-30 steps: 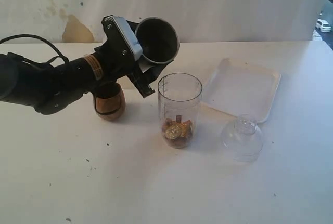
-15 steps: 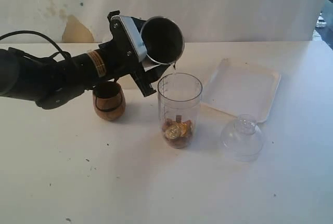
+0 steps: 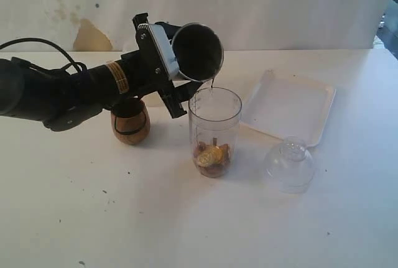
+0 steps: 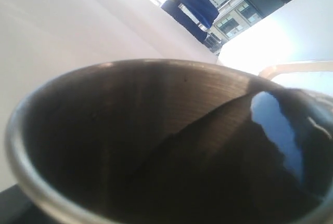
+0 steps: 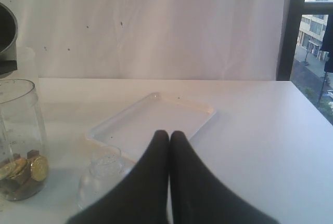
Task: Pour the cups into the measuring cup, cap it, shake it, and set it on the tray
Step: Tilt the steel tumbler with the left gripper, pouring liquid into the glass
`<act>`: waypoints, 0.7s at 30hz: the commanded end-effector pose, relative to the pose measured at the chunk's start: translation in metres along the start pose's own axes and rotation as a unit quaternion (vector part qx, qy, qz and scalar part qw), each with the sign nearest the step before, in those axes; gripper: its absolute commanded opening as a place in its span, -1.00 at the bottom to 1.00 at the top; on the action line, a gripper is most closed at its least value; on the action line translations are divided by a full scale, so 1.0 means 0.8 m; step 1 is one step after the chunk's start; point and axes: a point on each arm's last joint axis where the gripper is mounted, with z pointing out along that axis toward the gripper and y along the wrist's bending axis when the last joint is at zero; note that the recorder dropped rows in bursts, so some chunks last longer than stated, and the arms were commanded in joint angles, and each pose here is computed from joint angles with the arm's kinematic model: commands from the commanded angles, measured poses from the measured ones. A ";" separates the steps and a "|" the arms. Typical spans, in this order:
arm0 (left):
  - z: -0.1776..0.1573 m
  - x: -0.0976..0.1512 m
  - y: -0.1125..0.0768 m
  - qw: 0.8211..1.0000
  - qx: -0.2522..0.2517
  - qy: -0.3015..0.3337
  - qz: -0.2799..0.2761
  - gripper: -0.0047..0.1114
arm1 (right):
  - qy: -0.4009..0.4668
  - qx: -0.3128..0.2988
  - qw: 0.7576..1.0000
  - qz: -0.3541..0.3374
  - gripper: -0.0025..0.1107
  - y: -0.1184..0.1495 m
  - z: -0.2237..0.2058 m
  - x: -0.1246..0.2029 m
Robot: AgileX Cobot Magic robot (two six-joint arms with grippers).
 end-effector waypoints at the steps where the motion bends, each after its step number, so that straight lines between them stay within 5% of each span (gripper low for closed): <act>1: 0.001 -0.013 0.011 0.999 -0.022 -0.030 0.005 -0.92 | -0.002 0.002 1.000 0.001 -0.96 0.000 0.000 0.000; 21: 0.001 -0.013 0.012 0.999 -0.023 -0.028 0.030 -0.92 | -0.002 0.002 1.000 0.001 -0.96 0.000 0.000 0.000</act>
